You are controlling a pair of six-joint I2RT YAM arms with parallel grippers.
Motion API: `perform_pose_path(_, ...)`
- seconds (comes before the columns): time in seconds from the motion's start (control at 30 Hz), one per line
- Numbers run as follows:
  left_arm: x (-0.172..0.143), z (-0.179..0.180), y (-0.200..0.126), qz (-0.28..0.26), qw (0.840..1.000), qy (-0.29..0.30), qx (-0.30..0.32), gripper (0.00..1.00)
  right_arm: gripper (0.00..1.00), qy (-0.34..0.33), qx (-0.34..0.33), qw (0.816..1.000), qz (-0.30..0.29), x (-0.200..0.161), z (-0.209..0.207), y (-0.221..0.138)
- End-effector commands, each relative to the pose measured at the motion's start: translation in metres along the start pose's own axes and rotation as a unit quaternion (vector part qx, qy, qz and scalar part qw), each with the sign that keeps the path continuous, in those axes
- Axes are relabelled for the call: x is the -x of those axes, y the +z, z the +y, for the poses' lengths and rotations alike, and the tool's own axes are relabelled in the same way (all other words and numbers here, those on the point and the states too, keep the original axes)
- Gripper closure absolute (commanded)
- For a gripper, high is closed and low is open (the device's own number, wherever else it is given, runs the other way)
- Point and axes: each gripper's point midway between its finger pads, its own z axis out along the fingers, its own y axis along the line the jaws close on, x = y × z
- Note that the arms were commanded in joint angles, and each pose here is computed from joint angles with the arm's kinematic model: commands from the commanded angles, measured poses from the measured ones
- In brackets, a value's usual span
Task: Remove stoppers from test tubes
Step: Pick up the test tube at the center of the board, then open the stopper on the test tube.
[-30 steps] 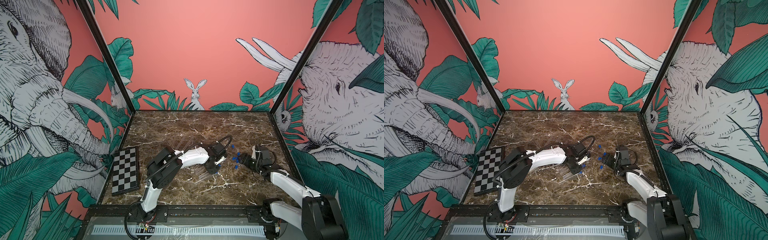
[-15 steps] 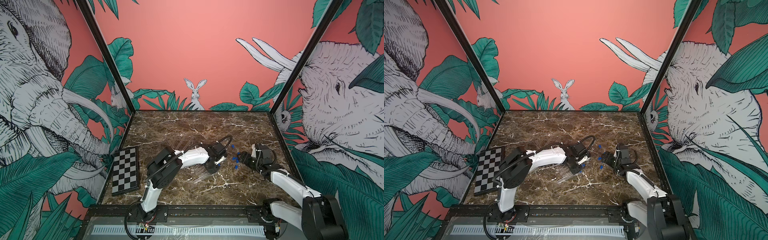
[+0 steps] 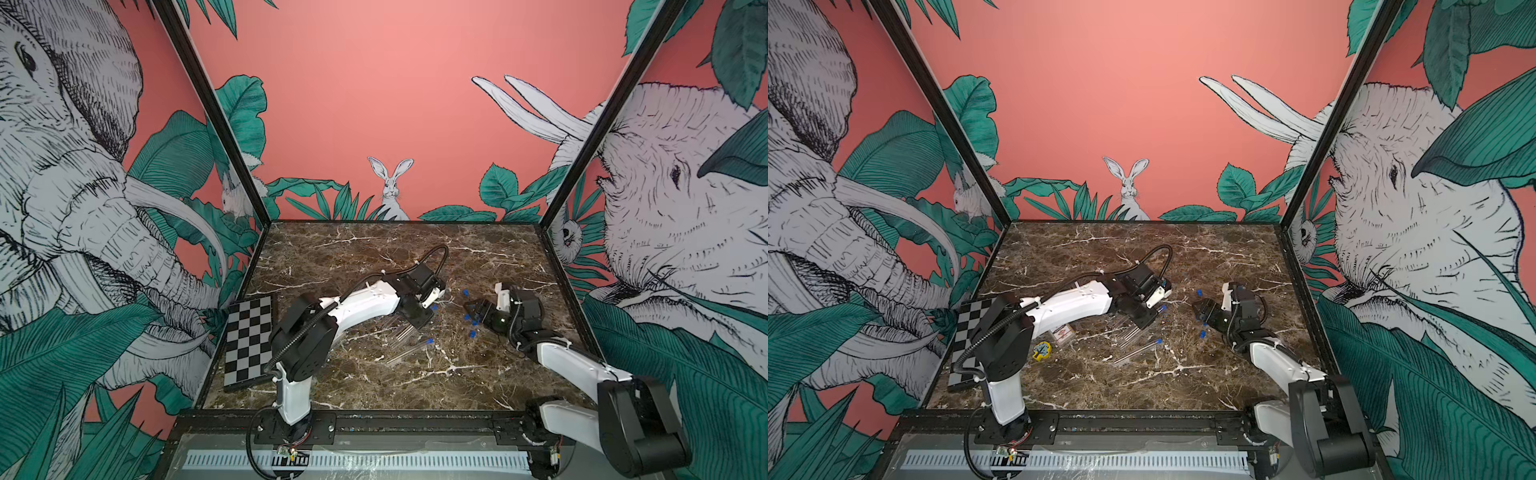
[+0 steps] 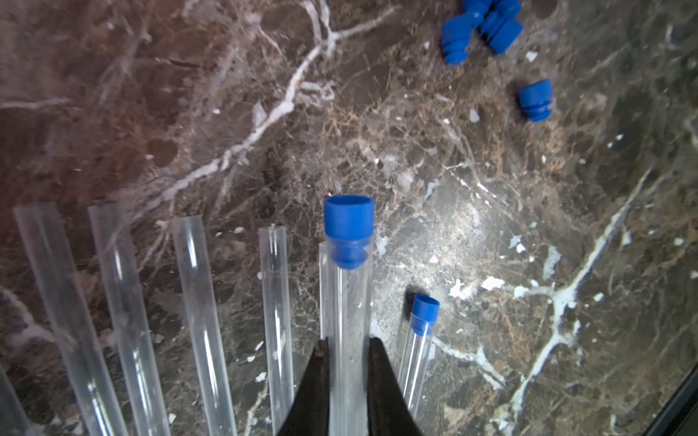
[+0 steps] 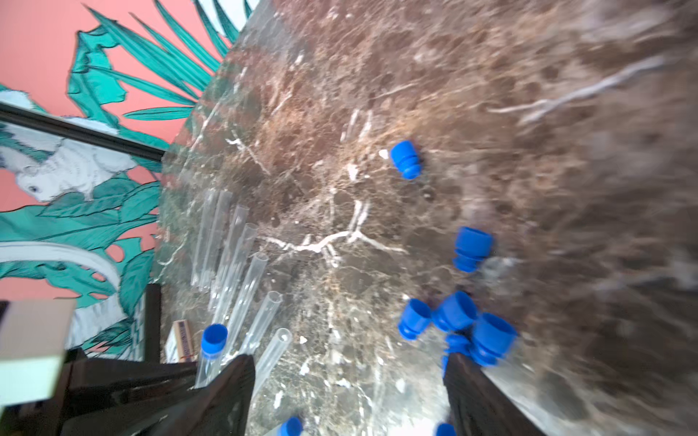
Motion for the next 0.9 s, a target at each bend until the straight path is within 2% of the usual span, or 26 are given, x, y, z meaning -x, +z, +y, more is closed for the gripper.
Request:
perform_pose_path(0.0,0.006,-0.008,-0.013,-0.020,1.000,-0.005,-0.015,0.91,0.21,-0.009,0.079,0.997,-0.006,0.005,0.035,0.008)
perform_pose_path(0.13,0.009,-0.009,-0.014,-0.027,0.999,-0.005,-0.017,0.91,0.21,-0.008,0.141,0.990,0.004,0.004,0.065,0.019)
perform_pose_path(0.27,0.011,-0.009,-0.015,-0.032,0.999,-0.008,-0.019,0.92,0.23,-0.017,0.172,0.985,0.011,0.000,0.084,0.028)
perform_pose_path(0.53,0.016,-0.008,-0.016,-0.041,0.999,-0.010,-0.022,0.92,0.28,-0.015,0.205,0.978,0.018,-0.007,0.102,0.034)
perform_pose_path(0.87,0.023,-0.011,-0.019,-0.053,0.998,-0.009,-0.030,0.93,0.40,-0.006,0.218,0.976,0.025,-0.011,0.108,0.040)
